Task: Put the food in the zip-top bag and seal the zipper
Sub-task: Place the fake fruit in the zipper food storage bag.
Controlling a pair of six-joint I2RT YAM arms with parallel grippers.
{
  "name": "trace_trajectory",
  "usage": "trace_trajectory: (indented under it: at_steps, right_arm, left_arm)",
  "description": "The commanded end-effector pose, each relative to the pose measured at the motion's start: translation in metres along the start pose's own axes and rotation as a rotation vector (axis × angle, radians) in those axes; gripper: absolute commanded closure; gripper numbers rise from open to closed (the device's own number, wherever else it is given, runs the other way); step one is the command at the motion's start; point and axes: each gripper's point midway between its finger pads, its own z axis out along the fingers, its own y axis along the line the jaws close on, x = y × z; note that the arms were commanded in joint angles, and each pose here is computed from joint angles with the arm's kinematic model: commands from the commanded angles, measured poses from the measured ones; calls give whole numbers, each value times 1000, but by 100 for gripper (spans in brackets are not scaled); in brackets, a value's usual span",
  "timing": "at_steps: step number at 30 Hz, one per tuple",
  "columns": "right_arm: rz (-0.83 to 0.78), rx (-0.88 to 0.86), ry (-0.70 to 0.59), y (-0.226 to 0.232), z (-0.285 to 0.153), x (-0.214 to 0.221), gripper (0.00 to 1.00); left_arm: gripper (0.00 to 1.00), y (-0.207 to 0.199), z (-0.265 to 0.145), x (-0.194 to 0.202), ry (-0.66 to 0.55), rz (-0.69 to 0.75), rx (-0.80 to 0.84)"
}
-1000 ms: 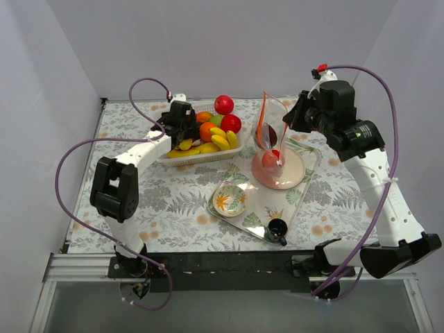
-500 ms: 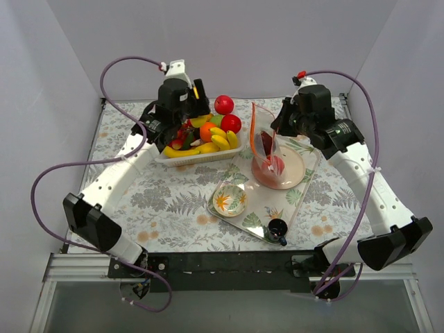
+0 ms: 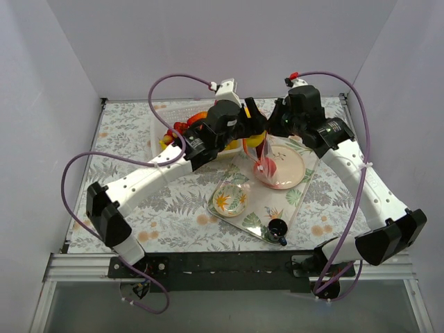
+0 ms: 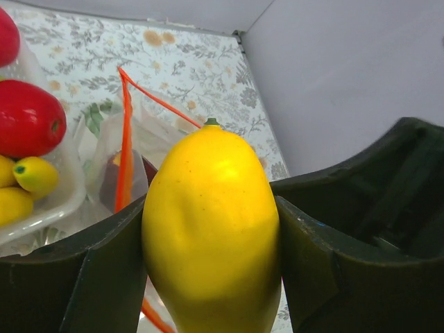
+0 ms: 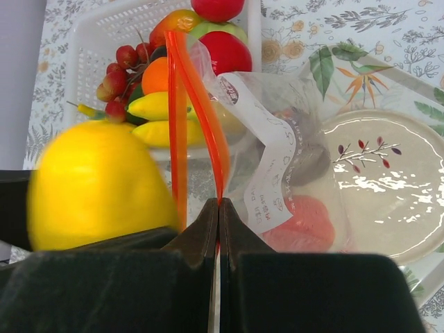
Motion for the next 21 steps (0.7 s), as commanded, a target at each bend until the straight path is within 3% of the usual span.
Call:
trace_trajectory:
  at_steps: [1,9,16,17,21]
  right_arm:
    - [34,-59,-74,18,-9,-22,99]
    - [49,-65,-82,22,-20,-28,99]
    - [59,-64,-88,22,-25,-29,99]
    - [59,-64,-88,22,-25,-30,99]
    - [59,-65,-90,23,-26,-31,99]
  left_arm:
    - [66,0,18,21,-10,-76,-53]
    - [62,12,26,33,-101,-113,-154]
    - [42,6,34,46,-121,-86,-180]
    - [31,6,34,47,-122,-82,-184]
    - [24,7,37,53,-116,-79,-188]
